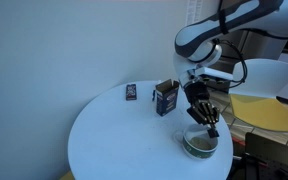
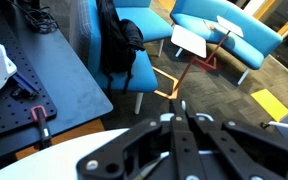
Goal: Pour some of the things in the box into the mug and then stir them with the spoon
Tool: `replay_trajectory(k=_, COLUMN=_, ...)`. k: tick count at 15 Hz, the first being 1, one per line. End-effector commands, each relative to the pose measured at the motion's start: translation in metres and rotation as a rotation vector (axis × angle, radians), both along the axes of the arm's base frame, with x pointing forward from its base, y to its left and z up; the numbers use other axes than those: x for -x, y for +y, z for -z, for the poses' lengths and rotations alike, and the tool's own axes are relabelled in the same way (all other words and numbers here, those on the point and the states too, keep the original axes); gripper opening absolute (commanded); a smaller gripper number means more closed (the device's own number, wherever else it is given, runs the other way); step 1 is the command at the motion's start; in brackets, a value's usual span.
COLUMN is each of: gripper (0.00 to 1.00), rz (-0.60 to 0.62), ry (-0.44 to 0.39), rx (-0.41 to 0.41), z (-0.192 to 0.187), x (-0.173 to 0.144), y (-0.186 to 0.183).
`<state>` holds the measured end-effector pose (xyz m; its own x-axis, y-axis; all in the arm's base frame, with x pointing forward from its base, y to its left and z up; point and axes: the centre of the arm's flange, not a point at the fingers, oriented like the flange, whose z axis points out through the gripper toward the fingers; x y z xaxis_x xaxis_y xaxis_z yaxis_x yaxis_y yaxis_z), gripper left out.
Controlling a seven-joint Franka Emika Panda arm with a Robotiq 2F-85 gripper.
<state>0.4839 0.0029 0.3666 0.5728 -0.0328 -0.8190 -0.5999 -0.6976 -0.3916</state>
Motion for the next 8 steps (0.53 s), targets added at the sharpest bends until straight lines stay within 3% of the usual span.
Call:
replay_trajectory(k=1, gripper=0.01, rz=-0.023, ry=-0.042, rx=-0.049, z=-0.031, x=0.0228, y=0.0012)
replay_trajectory(k=4, gripper=0.01, rz=-0.015, ry=-0.045, rx=-0.046, z=-0.0369, x=0.0223, y=0.0023)
replay_trajectory(k=8, gripper=0.01, rz=0.027, ry=0.015, rx=-0.044, z=-0.0288, x=0.0151, y=0.0007)
